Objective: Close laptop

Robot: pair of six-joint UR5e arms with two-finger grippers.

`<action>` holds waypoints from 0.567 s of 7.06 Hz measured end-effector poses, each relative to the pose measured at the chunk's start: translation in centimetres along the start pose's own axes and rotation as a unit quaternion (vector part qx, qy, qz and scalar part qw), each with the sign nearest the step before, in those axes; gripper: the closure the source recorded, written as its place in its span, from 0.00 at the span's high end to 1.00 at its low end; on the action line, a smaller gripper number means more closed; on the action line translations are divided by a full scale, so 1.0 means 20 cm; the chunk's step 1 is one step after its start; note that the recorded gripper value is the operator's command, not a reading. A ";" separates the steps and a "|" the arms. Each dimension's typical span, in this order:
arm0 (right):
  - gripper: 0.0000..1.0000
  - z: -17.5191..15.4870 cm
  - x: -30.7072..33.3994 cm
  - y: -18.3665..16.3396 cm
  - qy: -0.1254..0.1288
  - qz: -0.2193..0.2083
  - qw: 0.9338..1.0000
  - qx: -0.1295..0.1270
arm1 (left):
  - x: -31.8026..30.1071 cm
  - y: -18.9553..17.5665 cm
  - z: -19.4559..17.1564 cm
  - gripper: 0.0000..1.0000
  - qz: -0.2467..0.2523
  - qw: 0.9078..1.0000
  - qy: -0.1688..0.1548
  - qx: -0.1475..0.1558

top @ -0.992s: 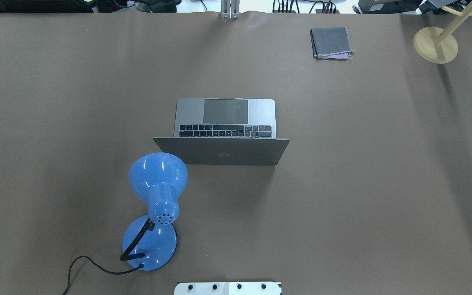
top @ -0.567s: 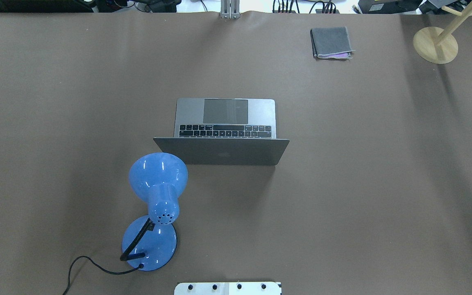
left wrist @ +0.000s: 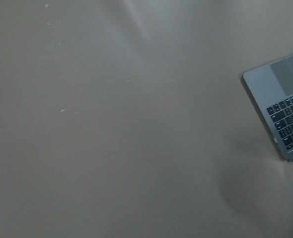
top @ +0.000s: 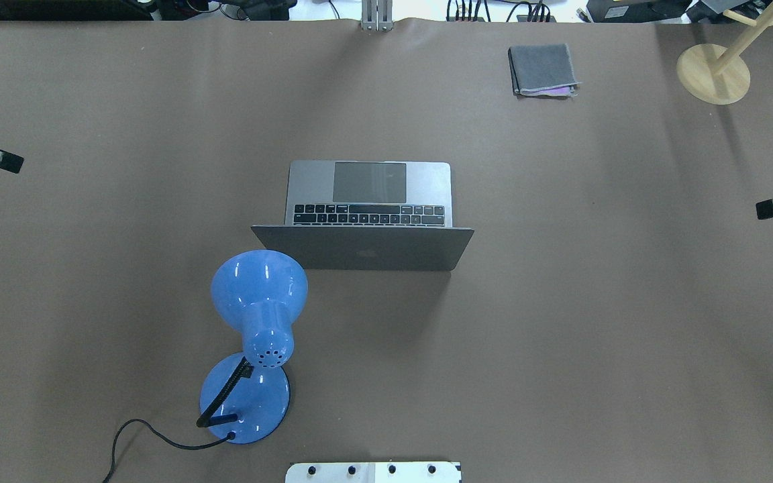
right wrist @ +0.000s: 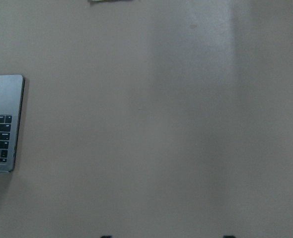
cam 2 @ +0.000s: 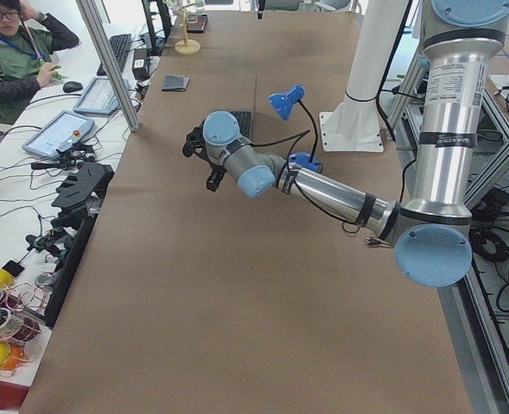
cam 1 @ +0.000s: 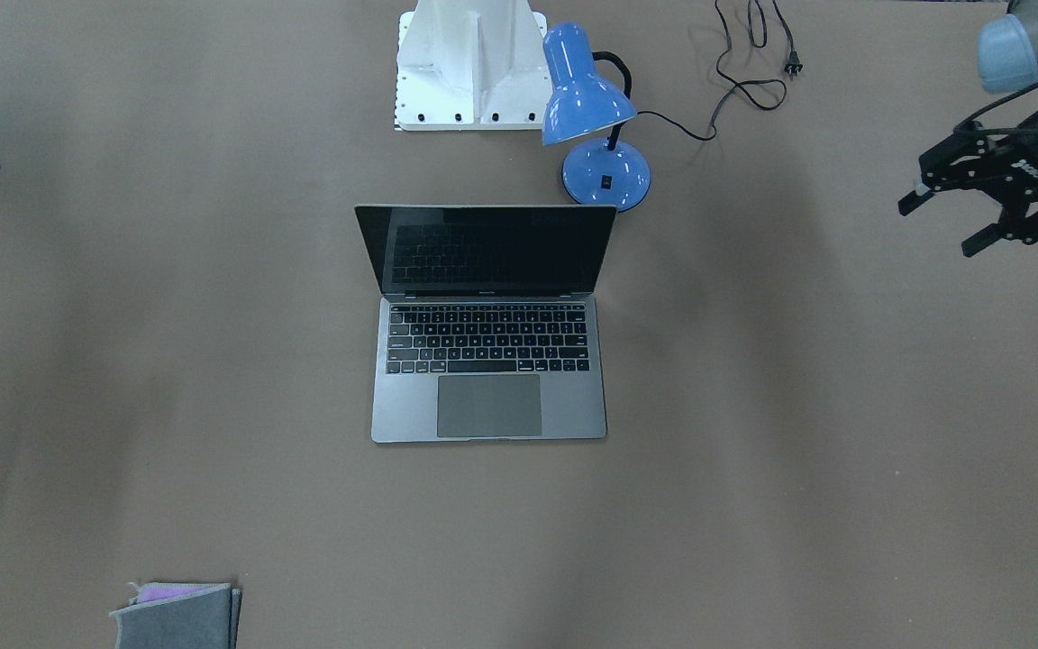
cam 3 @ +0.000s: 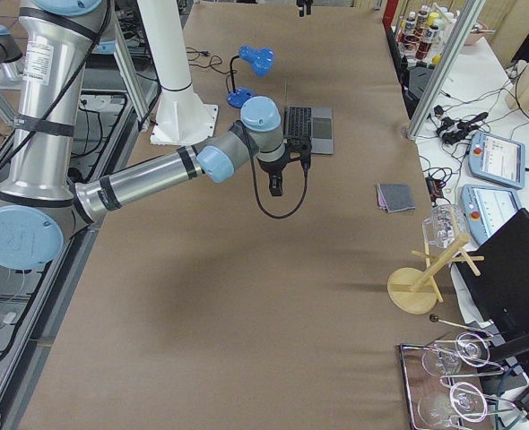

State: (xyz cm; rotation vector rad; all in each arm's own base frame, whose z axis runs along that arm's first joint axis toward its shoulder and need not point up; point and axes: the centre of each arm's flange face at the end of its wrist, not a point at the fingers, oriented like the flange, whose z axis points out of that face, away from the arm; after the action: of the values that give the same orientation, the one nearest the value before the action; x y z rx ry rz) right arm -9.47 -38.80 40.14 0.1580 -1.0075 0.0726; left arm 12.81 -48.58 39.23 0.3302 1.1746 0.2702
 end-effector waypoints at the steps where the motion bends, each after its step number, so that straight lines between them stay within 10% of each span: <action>1: 0.26 0.02 -0.14 0.06 -0.003 0.018 1.000 -0.004 | 0.16 -0.04 0.06 0.66 -0.016 1.000 0.015 -0.006; 3: 0.00 0.11 -0.35 0.13 -0.006 0.056 0.998 -0.010 | 0.36 -0.09 0.16 0.03 -0.041 0.998 0.033 -0.016; 4: 0.00 0.14 -0.45 0.14 -0.014 0.083 0.996 -0.013 | 0.48 -0.11 0.23 0.00 -0.059 0.997 0.045 -0.027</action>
State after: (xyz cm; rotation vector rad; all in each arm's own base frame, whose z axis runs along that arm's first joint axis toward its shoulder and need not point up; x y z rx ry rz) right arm -17.05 -36.44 34.20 0.0509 -1.0473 0.2089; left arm 20.57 -47.58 31.78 0.2011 1.2681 0.2145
